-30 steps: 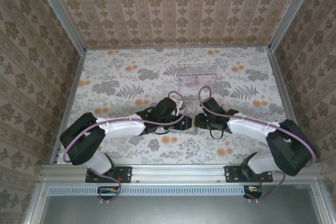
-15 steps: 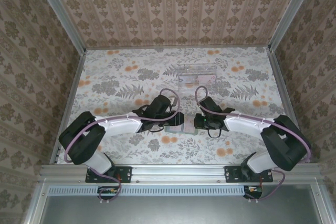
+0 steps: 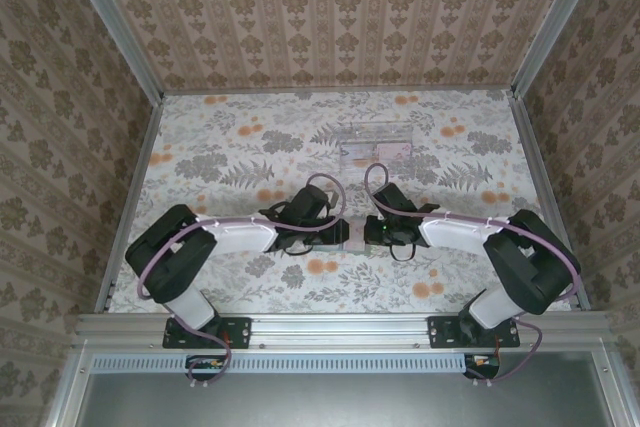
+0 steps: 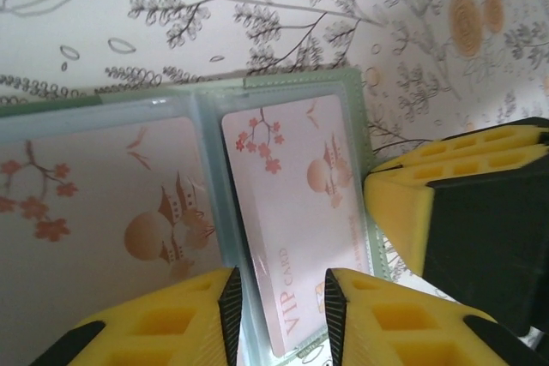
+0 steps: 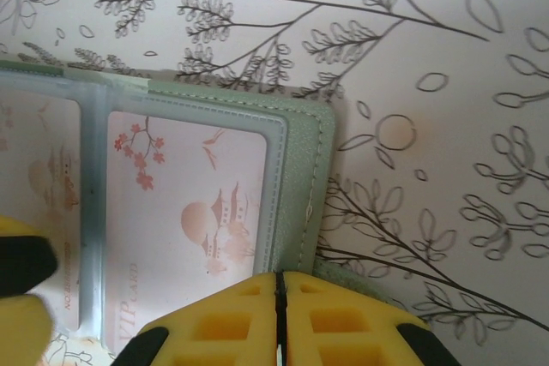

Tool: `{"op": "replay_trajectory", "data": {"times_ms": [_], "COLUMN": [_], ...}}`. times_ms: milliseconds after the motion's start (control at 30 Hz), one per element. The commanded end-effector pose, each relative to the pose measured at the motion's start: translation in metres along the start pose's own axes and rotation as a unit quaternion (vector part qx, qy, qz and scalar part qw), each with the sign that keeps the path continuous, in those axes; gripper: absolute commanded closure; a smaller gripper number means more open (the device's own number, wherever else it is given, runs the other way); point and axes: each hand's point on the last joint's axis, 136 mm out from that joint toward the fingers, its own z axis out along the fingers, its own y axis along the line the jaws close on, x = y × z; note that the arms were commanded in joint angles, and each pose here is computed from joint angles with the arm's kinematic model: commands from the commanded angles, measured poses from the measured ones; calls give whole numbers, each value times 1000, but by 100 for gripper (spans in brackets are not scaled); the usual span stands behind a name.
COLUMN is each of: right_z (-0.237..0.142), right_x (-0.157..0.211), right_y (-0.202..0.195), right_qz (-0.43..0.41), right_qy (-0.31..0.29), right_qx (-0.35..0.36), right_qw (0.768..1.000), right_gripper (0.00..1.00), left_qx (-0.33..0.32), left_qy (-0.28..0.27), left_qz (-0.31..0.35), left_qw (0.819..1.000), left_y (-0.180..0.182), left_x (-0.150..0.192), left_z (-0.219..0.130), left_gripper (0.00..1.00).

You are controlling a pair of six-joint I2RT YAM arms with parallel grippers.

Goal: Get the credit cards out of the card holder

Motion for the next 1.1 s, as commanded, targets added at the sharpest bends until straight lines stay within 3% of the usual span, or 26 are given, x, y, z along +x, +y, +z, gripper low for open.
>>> {"op": "replay_trajectory", "data": {"times_ms": [0,767,1067], "right_z": [7,7,0], "right_x": [15,14,9], "right_y": [-1,15,9], "right_qz": [-5,-25,-33], "right_qy": [29,29,17], "right_qx": [7,4,26], "right_qw": [1000,999,999], "right_gripper": [88,87,87], "left_qx": [-11,-21,-60], "left_qy": [19,32,3], "left_qz": [-19,-33,-10], "left_qw": [1000,999,998], "left_y": [4,14,22], "left_x": [3,9,-3], "left_z": [5,9,-17], "left_gripper": [67,74,74]}}
